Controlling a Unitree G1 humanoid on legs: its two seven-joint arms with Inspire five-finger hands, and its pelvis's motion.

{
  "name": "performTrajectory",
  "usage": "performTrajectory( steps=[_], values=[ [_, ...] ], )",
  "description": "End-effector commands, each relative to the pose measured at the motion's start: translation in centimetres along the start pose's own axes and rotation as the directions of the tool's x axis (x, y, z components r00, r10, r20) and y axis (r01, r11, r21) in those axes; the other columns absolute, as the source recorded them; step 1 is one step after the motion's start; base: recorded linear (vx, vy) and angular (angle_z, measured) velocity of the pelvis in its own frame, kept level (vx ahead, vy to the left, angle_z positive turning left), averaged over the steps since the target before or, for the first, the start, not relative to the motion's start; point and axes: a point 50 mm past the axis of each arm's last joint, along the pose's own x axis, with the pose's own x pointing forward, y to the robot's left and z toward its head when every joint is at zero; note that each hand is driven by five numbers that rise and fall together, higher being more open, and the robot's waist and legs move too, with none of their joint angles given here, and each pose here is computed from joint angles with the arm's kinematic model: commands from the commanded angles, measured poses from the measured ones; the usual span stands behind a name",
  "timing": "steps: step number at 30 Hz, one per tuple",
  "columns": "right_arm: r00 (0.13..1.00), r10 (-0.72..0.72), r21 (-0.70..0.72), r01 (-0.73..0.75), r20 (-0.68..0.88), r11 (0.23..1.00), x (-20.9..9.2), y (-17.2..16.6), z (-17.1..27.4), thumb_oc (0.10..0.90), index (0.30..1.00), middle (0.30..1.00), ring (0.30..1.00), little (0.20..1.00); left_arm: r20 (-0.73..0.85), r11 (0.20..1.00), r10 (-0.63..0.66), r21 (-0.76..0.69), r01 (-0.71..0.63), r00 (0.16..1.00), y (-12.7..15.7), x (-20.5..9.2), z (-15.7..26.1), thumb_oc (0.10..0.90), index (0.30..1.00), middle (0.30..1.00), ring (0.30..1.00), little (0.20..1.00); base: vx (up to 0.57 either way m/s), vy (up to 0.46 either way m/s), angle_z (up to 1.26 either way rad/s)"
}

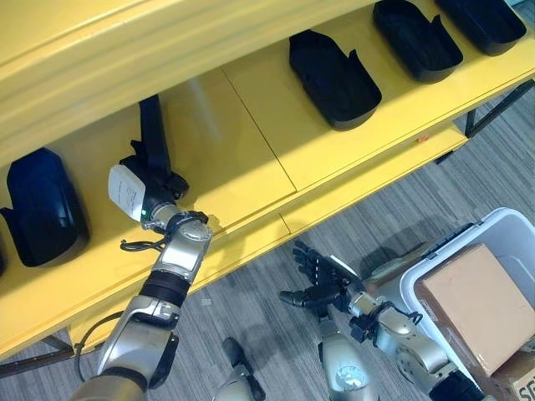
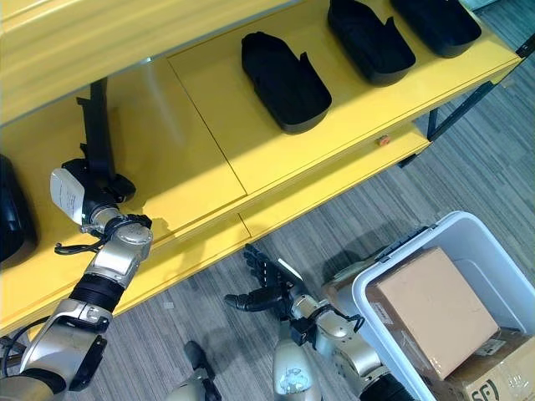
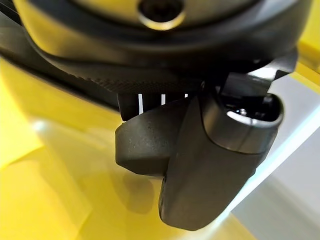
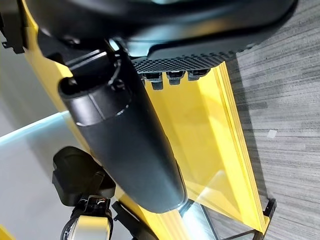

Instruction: Move parts from the plastic box to the shelf.

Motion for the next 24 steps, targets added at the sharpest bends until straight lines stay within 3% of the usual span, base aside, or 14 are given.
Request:
performTrajectory(
  steps=[1,6,16,24],
  values=[
    [0.963,0.112,0.024,-0.121,0.245,0.992,0.7,3.2,4.2,0.9,1.0,1.0,1.0,1.0,0.109,0.954,0.267,-0.168,-0.247,0.958,4.0,3.4,3.8,0.4,0.3,0.3,0.3,0.3,0.03,-0.024,0.05],
    [0.964,0.101,0.043,-0.115,0.247,0.992,0.9,3.5,4.0,0.9,1.0,1.0,1.0,1.0,0.132,0.915,0.361,-0.241,-0.324,0.923,5.3,3.4,4.8,0.4,0.3,0.3,0.3,0.3,0.01,-0.032,0.09],
    [0.965,0.088,0.05,-0.103,0.246,0.993,0.9,3.4,3.9,0.9,1.0,1.0,1.0,1.0,0.184,0.941,0.306,-0.206,-0.267,0.934,5.0,3.8,5.7,0.4,0.3,0.3,0.3,0.3,0.0,-0.003,0.01],
    [0.968,0.086,0.052,-0.101,0.236,0.994,0.8,3.2,3.7,0.9,1.0,1.0,1.0,1.0,0.318,0.972,0.226,-0.141,-0.19,0.921,4.1,3.7,8.2,0.4,0.3,0.3,0.3,0.3,0.0,0.0,0.0]
  ],
)
